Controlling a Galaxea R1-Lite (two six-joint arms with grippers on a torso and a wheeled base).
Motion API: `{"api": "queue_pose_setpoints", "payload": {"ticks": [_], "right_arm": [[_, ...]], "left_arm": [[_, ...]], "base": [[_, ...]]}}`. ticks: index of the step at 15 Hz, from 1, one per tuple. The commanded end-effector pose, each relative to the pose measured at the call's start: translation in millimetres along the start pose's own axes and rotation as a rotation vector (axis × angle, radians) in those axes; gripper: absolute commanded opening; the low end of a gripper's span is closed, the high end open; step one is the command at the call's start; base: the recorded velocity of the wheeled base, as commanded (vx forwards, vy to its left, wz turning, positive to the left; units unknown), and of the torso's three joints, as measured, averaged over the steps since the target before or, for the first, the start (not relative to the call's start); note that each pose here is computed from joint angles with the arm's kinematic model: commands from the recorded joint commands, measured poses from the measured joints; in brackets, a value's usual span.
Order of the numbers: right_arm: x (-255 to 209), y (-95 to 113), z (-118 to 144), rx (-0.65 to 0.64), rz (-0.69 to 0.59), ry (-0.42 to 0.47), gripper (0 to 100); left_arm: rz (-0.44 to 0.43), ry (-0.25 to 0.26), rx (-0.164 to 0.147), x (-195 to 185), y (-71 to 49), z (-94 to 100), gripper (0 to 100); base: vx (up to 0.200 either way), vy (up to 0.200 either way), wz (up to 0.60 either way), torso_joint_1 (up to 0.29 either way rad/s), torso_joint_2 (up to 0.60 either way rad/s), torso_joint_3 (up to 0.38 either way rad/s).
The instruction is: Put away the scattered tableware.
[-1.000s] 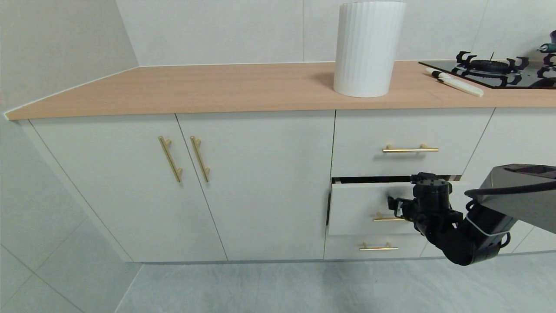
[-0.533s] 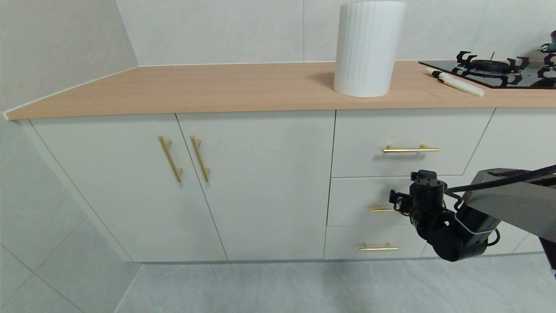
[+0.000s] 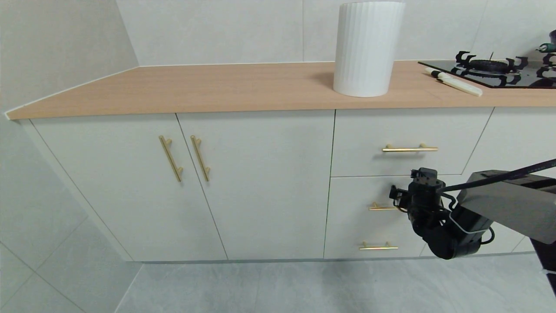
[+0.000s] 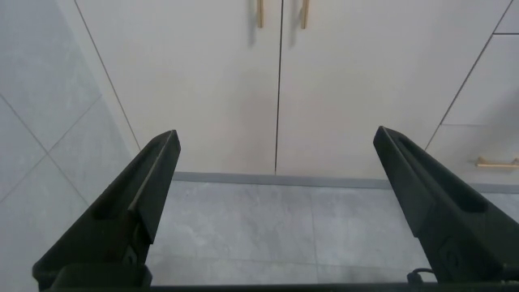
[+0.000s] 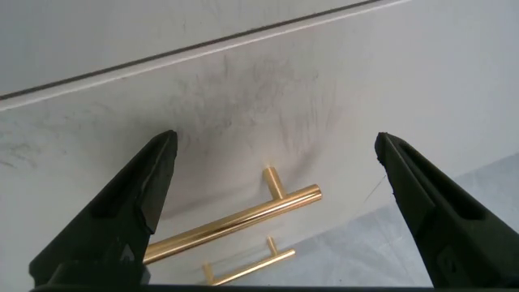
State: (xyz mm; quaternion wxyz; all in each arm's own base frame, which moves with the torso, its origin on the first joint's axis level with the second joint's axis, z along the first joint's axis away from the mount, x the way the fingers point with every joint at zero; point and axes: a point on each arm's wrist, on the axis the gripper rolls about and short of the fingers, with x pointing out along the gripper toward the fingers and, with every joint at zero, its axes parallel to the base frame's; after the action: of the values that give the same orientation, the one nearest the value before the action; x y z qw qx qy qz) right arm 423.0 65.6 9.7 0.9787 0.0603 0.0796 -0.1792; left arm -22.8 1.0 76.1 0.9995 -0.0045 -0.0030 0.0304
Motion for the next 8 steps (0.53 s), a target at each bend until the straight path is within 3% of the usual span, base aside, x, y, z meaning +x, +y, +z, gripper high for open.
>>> {"api": "queue_pose_setpoints", "payload": {"ticks": [1, 3, 8], "right_arm": [[-10, -4, 9, -0.004, 0.0, 0.004, 100], [-31, -12, 22, -0.019, 0.02, 0.022, 100], [-113, -41, 106, -0.003, 0.085, -0.102, 100]], "left_arm": [[0.001, 0.0, 0.0, 0, 0.0, 0.0, 100], [0.001, 0.0, 0.0, 0, 0.0, 0.0, 100], [0.001, 0.0, 0.0, 0, 0.0, 0.0, 100]], "base": [[0.0, 0.0, 0.0, 0.0, 0.0, 0.0], [0.0, 0.0, 0.0, 0.0, 0.0, 0.0], [0.0, 0.0, 0.0, 0.0, 0.0, 0.0]]}}
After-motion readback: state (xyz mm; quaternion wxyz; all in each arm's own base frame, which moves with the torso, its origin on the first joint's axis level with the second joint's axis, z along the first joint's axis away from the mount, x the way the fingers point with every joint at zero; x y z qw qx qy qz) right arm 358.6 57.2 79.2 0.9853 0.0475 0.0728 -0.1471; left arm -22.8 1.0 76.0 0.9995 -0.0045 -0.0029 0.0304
